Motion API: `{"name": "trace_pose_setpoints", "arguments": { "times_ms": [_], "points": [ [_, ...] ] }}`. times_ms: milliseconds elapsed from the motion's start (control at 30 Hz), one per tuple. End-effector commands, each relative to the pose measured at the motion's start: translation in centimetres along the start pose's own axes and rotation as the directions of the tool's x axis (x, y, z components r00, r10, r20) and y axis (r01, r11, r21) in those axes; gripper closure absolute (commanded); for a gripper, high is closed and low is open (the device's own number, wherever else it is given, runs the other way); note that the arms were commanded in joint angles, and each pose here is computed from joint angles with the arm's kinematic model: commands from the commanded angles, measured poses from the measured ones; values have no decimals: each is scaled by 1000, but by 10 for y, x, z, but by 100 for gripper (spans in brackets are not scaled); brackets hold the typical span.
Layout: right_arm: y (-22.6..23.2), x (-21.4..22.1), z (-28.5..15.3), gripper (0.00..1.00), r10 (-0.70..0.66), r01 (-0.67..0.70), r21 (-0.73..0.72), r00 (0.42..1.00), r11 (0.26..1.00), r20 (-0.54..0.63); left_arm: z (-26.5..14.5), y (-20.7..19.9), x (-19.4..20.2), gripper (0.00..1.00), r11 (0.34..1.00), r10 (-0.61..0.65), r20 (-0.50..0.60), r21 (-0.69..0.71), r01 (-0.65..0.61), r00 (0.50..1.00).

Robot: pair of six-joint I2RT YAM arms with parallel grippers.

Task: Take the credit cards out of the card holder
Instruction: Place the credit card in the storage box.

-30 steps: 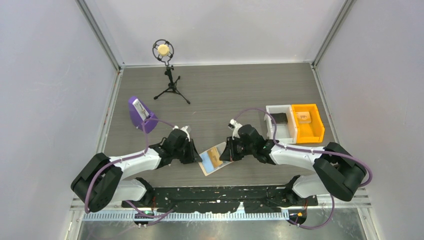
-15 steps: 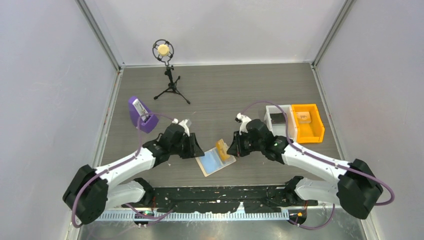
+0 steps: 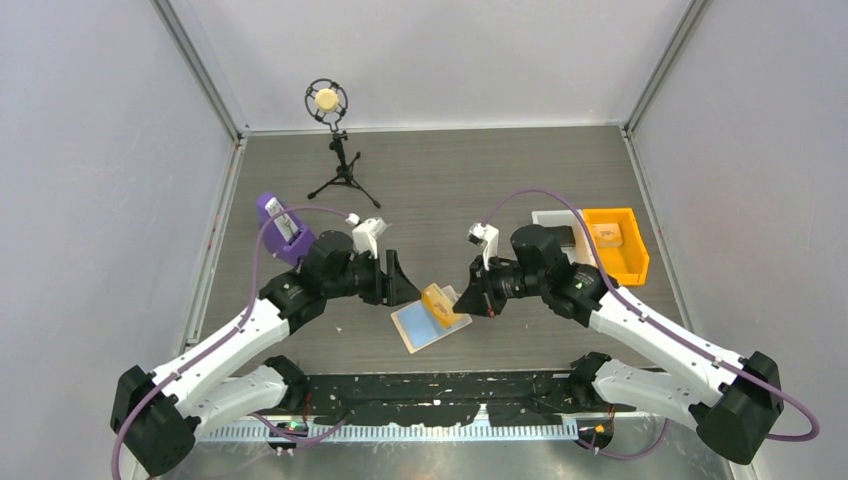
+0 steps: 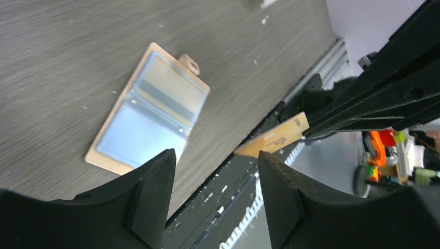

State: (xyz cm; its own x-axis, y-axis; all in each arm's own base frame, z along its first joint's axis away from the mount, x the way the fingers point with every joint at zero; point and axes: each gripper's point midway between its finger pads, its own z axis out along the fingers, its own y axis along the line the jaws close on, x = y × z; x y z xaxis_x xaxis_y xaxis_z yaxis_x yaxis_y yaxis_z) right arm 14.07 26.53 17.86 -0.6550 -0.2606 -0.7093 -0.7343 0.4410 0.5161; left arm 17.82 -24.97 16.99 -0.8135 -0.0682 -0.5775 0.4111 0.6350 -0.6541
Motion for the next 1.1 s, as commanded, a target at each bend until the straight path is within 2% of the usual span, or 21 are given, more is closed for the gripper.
{"name": "trace_pose_setpoints", "arguments": {
  "times_ms": [0, 233, 433, 500, 633, 700, 767, 933, 1000, 1033, 1067],
  "points": [
    [34, -3, -10, 95, -76, 71, -175, 997, 982, -26, -11, -37, 2, 37, 977, 78, -13, 199, -74, 997],
    [50, 4, -9, 95, -72, 56, -292, 996, 955, -44, -16, -54, 9, 36, 947, 98, -28, 309, -84, 995],
    [52, 8, -8, 95, -57, 39, -318, 997, 947, -47, -17, -62, 18, 45, 923, 91, -68, 380, -58, 994],
    [50, 10, -6, 95, -52, 32, -316, 997, 948, -55, -17, -63, 18, 52, 920, 90, -64, 388, -59, 994],
    [48, 11, -3, 95, -41, 18, -314, 997, 949, -67, -16, -67, 21, 84, 909, 90, -94, 416, -43, 991],
    [46, 10, -1, 95, -35, 13, -302, 997, 953, -65, -15, -67, 22, 97, 908, 86, -104, 417, -35, 991],
    [45, 8, -1, 95, -32, 15, -293, 998, 956, -56, -14, -65, 23, 100, 912, 80, -106, 409, -30, 991],
    [41, 1, 0, 89, -21, 12, -257, 999, 966, -31, -13, -62, 24, 100, 916, 67, -107, 401, -19, 992],
    [38, -5, -1, 80, -6, 4, -220, 1000, 975, -7, -12, -61, 23, 100, 919, 64, -98, 393, -21, 993],
    [31, -9, -1, 71, 5, -2, -177, 1000, 984, 13, -11, -60, 21, 100, 924, 58, -86, 381, -21, 995],
    [23, -15, -2, 67, 18, -12, -118, 999, 993, 47, -10, -57, 18, 100, 931, 50, -71, 365, -20, 996]
  ]
}}
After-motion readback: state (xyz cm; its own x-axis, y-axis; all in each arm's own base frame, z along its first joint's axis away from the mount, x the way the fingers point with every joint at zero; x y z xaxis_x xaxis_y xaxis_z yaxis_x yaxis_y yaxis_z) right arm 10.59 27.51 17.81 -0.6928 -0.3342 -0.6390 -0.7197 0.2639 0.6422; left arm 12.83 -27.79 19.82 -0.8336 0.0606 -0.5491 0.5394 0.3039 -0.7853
